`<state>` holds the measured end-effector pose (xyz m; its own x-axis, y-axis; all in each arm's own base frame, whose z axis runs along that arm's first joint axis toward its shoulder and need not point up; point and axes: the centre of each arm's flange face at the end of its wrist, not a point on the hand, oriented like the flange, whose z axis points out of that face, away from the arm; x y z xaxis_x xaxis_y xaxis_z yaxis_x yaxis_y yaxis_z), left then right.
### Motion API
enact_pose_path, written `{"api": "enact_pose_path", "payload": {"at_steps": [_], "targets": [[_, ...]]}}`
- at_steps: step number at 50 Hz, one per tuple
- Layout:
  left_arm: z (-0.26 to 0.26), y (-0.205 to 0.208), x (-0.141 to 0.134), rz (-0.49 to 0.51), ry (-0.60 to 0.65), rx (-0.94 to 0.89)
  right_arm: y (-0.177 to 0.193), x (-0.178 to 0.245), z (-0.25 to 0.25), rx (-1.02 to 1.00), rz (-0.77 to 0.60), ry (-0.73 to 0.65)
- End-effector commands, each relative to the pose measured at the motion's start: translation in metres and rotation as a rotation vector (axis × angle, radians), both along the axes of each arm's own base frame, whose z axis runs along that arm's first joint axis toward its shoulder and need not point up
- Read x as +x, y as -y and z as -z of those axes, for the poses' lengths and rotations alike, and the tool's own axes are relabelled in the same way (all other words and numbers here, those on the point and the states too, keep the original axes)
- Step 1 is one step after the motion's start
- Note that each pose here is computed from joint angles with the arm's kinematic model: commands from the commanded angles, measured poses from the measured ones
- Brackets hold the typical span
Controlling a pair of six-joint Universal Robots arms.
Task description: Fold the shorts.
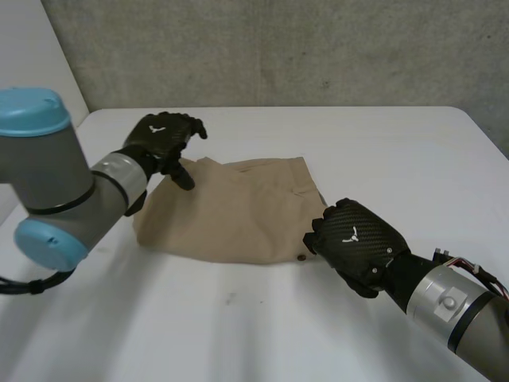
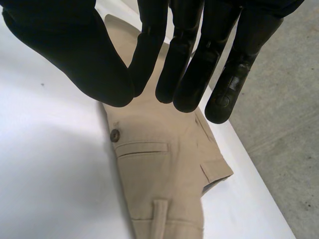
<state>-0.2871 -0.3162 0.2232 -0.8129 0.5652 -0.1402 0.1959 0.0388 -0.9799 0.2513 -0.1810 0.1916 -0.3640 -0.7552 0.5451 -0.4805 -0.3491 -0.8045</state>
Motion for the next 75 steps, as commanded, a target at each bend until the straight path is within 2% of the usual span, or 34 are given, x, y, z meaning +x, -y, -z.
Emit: {"api": "enact_pose_path", "payload": {"at_steps": [1, 4, 8, 12, 13, 17, 20, 25, 30, 41, 59, 65, 70, 75], "targets": [[0.028, 0.01, -0.024, 0.076, 0.122, -0.036, -0.002, 0.001, 0.003, 0.012, 0.0, -0.004], [0.042, 0.016, -0.031, 0.096, 0.19, -0.053, -0.001, 0.001, 0.003, 0.011, 0.001, -0.004], [0.051, 0.026, -0.037, 0.101, 0.22, -0.08, 0.004, 0.0, 0.0, 0.007, 0.028, 0.007], [0.047, 0.029, -0.042, 0.091, 0.214, -0.099, 0.034, -0.012, -0.014, 0.049, 0.213, 0.09], [0.047, 0.029, -0.042, 0.09, 0.215, -0.099, 0.05, -0.016, -0.021, 0.092, 0.31, 0.16], [0.05, 0.022, -0.044, 0.075, 0.217, -0.07, 0.092, -0.02, -0.019, 0.289, 0.498, 0.365], [0.051, 0.014, -0.044, 0.07, 0.218, -0.044, 0.11, -0.019, -0.015, 0.419, 0.546, 0.439], [0.033, -0.004, -0.033, 0.051, 0.188, -0.019, 0.132, -0.021, 0.015, 0.655, 0.626, 0.382], [0.025, -0.016, -0.024, 0.042, 0.177, -0.002, 0.138, -0.019, 0.027, 0.719, 0.648, 0.35], [0.018, -0.018, -0.007, 0.008, 0.177, 0.004, 0.139, -0.001, 0.034, 0.751, 0.615, 0.367], [0.014, -0.01, -0.003, -0.011, 0.165, -0.015, 0.124, 0.034, 0.038, 0.74, 0.519, 0.326], [0.008, -0.004, -0.004, -0.019, 0.153, -0.052, 0.099, 0.048, 0.011, 0.575, 0.386, 0.258], [0.003, 0.002, -0.004, -0.024, 0.147, -0.075, 0.057, 0.054, -0.006, 0.308, 0.228, 0.079], [0.006, 0.006, -0.005, -0.017, 0.152, -0.082, 0.03, 0.056, -0.003, 0.132, 0.117, -0.062]]}}
